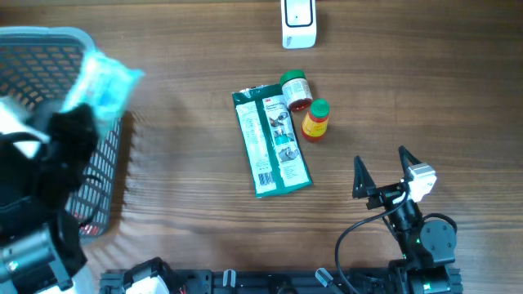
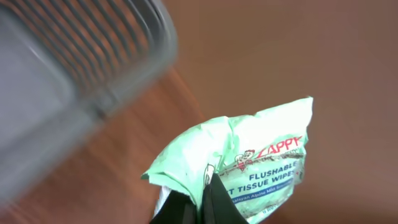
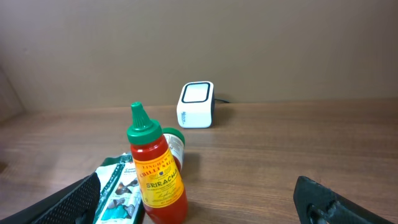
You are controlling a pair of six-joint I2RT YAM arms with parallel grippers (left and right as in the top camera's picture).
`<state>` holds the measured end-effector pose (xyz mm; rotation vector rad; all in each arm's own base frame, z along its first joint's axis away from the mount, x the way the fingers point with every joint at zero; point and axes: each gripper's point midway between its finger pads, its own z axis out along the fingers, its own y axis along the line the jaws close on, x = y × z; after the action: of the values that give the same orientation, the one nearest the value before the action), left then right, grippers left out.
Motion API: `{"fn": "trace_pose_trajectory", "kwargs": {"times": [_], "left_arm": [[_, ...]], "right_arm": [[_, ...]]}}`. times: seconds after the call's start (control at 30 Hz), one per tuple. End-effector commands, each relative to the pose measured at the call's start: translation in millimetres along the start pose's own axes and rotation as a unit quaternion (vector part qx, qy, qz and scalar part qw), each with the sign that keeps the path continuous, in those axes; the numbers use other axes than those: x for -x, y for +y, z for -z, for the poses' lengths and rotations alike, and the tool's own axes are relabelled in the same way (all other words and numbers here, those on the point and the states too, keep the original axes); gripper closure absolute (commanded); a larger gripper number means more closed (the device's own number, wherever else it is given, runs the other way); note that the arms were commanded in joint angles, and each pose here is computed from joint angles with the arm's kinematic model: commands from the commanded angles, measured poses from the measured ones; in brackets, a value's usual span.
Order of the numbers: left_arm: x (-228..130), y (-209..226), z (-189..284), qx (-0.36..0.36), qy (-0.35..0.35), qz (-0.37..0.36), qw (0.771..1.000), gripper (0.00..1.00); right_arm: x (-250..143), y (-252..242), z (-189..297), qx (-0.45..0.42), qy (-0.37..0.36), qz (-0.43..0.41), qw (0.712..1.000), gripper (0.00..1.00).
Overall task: Scan the item barcode
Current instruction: 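Carry the wipes pack out and drop it right of the packet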
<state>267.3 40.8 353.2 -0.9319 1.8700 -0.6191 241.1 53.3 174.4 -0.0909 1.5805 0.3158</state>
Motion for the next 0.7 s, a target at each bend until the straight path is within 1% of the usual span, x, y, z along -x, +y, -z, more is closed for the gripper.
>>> {"fn": "trace_pose_trajectory", "kwargs": {"times": [0.0,0.07,0.1,0.13,0.2,0.33,0.47,0.53,0.6,0.67], "left_arm": [[-54,-14,-27,-0.014,0.096,0.004,0.995,0.96],[-83,-13,-46,0.007,0.13,-0.011,0.991,0.96],[-104,-13,-58,0.017,0.156,-0.027,0.987,0.96],[-128,-16,-69,0.017,0.188,-0.047,0.981,0.96],[-163,-19,-83,0.017,0.236,-0.073,0.969,0.96],[-256,-24,-114,0.028,0.339,-0.138,0.93,0.96],[-327,-19,-138,0.035,0.395,-0.181,0.9,0.96],[-356,-16,-147,0.033,0.411,-0.197,0.89,0.96],[-389,-17,-158,0.017,0.425,-0.212,0.88,0.96],[-414,-17,-163,0.003,0.433,-0.224,0.873,0.96]], "right_arm": [[1,-2,0,-0.005,-0.004,0.006,1.0,0.0],[1,-2,0,-0.005,-0.004,0.006,1.0,0.0],[1,-2,0,-0.005,-0.004,0.006,1.0,0.0],[1,-2,0,-0.005,-0.004,0.006,1.0,0.0],[1,-2,0,-0.005,-0.004,0.006,1.0,0.0],[1,-2,0,-0.005,-0.004,0.006,1.0,0.0],[1,-2,0,-0.005,-0.004,0.006,1.0,0.0],[1,-2,0,-0.005,-0.004,0.006,1.0,0.0],[1,-2,0,-0.005,-0.004,0.006,1.0,0.0],[1,-2,0,-0.005,-0.004,0.006,1.0,0.0]]}}
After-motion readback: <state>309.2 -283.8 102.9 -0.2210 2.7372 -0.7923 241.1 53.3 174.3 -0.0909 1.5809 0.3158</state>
